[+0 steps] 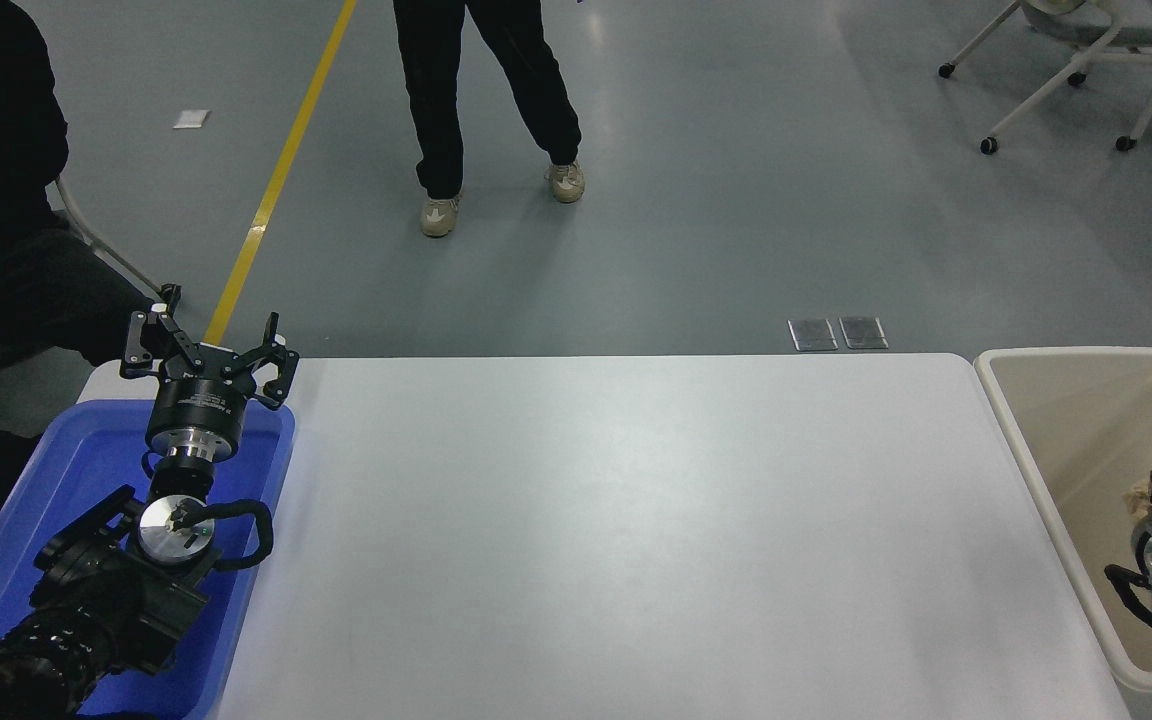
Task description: Pick up paper ball place in dustbin
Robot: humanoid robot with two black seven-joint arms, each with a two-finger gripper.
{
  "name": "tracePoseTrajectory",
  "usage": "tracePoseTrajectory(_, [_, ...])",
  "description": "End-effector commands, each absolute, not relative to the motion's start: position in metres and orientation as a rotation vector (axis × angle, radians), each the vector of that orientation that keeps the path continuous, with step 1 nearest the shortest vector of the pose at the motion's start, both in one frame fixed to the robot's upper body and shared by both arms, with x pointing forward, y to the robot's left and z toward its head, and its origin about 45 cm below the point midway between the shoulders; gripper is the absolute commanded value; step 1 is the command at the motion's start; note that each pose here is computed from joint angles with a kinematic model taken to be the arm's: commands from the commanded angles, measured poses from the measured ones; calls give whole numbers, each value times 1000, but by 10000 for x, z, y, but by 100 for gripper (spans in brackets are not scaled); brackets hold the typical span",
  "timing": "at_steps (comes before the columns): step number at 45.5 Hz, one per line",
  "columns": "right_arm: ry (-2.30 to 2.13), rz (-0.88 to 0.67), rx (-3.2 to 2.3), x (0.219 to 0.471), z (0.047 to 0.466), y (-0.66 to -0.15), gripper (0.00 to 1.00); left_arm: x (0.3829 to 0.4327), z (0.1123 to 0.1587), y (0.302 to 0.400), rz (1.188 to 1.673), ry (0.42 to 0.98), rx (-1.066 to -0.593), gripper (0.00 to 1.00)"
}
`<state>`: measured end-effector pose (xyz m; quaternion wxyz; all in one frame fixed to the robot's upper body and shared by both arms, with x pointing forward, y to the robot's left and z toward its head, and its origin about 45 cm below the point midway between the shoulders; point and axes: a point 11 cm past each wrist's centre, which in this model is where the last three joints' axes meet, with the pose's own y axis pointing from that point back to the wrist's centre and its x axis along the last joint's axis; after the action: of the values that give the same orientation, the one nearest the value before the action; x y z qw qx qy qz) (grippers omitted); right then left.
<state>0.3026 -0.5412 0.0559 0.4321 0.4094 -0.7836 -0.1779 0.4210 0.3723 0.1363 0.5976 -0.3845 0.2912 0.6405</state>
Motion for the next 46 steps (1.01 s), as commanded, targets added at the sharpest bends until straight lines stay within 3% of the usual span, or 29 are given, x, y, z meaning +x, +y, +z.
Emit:
tracePoseTrajectory(1, [-1954,-455,1045,3075,549,-5348,100,4210,1367,3728,1486,675,-894,99])
tracePoseTrajectory(12, [-1978,-400,1094,3378,774,-5285,100,4210,1367,3728,1486,675,-894,99])
tracePoseTrajectory(31, [-2124,-252,1337,4449,1887,-4917,100,4210,1367,3728,1486,675,-894,99])
tracePoseTrajectory(40, [-2089,-291,1543,4687,2108,-4470,100,4210,1367,3728,1486,675,-894,99])
tracePoseTrajectory(46, [-2146,-399,1676,4799,2219,-4194,100,4210,1367,3728,1486,675,-894,99])
